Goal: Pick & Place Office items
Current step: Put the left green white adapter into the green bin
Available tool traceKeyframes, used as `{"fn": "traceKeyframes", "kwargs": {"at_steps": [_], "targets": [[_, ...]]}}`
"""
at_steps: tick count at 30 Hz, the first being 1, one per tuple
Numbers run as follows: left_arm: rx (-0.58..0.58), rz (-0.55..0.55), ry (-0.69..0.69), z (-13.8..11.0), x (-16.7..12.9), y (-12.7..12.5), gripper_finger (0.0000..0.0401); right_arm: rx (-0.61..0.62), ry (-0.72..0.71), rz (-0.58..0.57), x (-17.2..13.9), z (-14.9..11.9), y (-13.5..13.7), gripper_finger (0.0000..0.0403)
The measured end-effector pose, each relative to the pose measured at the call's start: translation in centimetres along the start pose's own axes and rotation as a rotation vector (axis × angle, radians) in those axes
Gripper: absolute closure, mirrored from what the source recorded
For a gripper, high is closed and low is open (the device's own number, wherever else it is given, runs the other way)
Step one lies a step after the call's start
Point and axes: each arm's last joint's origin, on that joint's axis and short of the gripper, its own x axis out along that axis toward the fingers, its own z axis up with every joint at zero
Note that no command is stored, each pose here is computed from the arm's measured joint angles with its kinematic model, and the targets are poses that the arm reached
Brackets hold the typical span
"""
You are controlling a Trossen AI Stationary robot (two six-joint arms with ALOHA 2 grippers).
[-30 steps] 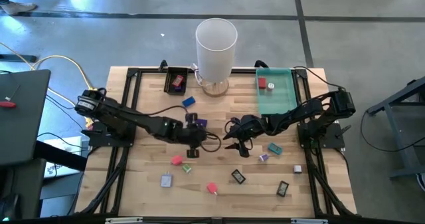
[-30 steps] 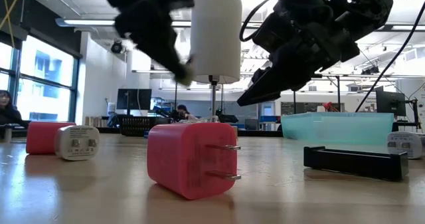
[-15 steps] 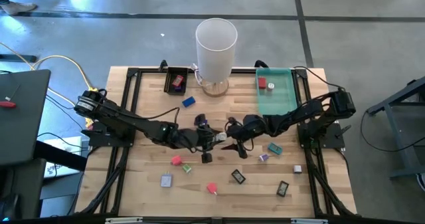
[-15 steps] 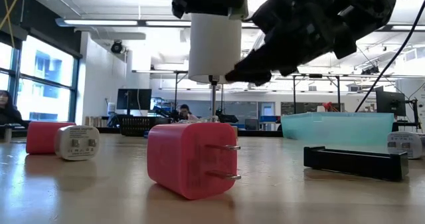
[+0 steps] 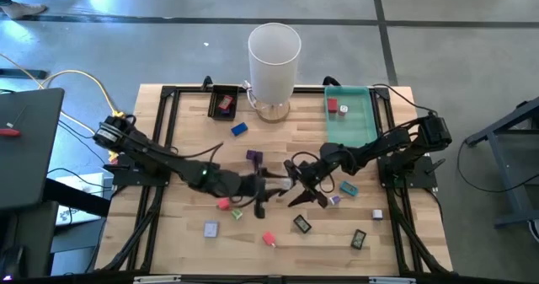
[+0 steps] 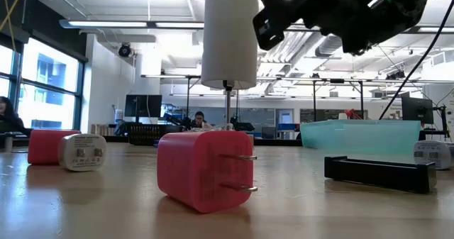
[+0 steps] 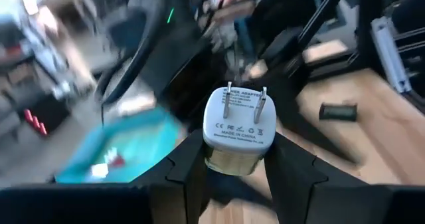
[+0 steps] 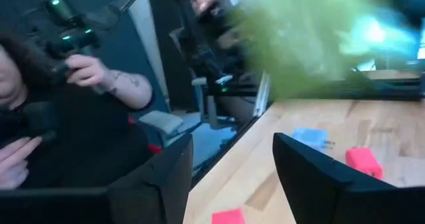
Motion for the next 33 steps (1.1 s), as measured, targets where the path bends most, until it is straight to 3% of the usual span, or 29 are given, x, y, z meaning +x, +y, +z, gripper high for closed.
{"fn": "traceKeyframes", "kwargs": {"at_steps": [4,10,17,25,33], "targets": [[0.088,-0.003,-0.093,1.3,-1.1,-1.5,0.0281,0.017,-0.073,-0.057,-0.1,0.6,-0.1,0.0207],[0.134,0.011,-0.161,2.3,-1.9,-2.3,0.0281,-0.035,-0.212,0.068,-0.2,2.3,1.0,0.0207],[0.170,0.033,-0.235,3.2,-2.6,-2.7,0.0281,-0.085,-0.310,0.112,-0.1,3.1,2.1,0.0207],[0.155,0.027,-0.277,3.4,-2.2,-2.1,0.0281,-0.067,-0.403,0.006,0.0,3.5,2.2,0.0207],[0.135,0.014,-0.298,3.2,-1.3,-0.8,0.0281,-0.074,-0.423,0.051,0.0,3.7,2.7,0.0207]]}}
